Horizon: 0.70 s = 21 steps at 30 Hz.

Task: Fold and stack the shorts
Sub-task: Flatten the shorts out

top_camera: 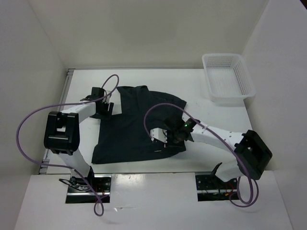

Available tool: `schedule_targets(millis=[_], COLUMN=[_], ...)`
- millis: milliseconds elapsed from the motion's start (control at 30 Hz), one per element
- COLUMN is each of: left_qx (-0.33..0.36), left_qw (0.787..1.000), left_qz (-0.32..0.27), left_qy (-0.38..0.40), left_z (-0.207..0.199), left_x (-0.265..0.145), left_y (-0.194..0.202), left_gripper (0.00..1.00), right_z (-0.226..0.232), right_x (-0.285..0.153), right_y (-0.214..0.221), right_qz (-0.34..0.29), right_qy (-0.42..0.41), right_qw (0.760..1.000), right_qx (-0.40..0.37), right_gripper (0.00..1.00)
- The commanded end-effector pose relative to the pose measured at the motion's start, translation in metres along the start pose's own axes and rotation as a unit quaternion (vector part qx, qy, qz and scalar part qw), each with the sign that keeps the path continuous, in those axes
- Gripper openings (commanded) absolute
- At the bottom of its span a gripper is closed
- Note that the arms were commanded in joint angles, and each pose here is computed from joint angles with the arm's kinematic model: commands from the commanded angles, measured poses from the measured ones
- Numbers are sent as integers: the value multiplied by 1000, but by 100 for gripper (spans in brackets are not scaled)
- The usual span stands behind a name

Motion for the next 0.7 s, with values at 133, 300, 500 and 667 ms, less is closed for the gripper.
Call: schedule_targets(millis=[133, 300, 500, 667], left_qx=[1, 0, -3, 3], left_qw=[999, 997, 999, 999], left_qz=[-9, 6, 14, -52], left_qy=[-31, -81, -51, 3], left_z=[5, 13, 15, 13], left_x=[15, 10, -10, -56], left_y=[-4, 9, 3, -48], left_gripper=[51, 4, 23, 64], right_z=[37, 37, 30, 22], right_x=[22, 30, 22, -49], right_y=[47, 60, 30, -50], right_qz=[94, 133, 93, -84], right_qy=[-21, -11, 24, 66], right_qw=[988, 972, 983, 993], right_qx=[-123, -196, -158, -56], right_gripper=[19, 6, 15, 79])
Point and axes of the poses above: each gripper's point midway between its finger pads, its own x axis out along the fingers, its own z axis along the line the jaws close on, y = z × x, the point moved 7 cm from there along -x, back along the fingers, and after that the axes turned 13 degrees about x, right-handed, at the moved point
